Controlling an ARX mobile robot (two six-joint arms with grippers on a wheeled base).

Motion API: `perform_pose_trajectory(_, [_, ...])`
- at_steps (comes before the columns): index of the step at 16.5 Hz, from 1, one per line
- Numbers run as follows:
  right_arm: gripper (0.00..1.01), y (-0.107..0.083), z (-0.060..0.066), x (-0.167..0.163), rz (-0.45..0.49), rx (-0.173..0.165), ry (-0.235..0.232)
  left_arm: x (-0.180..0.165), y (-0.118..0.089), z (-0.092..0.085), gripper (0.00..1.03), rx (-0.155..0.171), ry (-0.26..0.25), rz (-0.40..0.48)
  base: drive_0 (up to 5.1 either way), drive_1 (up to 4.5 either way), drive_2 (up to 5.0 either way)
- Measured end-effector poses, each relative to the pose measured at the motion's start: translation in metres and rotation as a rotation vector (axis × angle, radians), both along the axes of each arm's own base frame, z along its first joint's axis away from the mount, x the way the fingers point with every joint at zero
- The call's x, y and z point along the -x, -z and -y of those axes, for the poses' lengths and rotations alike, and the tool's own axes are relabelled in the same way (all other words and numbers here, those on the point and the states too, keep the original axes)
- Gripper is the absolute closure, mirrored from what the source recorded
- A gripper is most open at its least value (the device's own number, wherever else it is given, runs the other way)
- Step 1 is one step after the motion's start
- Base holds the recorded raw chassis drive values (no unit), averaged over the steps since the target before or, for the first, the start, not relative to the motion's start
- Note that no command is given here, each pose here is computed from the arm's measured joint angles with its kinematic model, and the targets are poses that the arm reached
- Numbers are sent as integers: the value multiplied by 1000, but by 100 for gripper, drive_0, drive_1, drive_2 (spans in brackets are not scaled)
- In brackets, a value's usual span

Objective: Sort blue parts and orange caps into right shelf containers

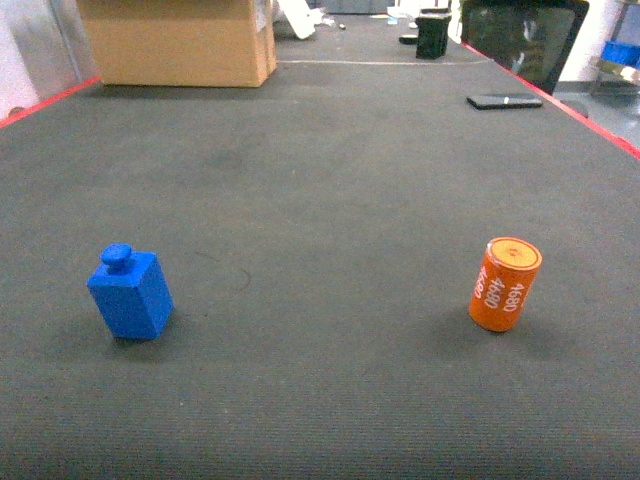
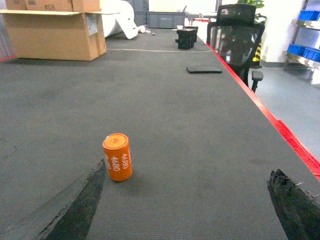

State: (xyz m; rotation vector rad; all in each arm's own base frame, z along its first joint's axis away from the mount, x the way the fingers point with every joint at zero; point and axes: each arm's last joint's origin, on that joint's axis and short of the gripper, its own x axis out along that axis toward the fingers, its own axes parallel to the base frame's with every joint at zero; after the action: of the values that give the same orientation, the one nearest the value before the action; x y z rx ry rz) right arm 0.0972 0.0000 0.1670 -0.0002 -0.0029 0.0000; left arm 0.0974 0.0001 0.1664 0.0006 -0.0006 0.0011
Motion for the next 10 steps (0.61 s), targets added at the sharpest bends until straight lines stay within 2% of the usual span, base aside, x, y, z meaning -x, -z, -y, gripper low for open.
perform_pose_trajectory(10, [3, 0, 0, 0, 0, 0, 0, 0, 0, 0, 5, 0, 0, 0, 0, 0, 0])
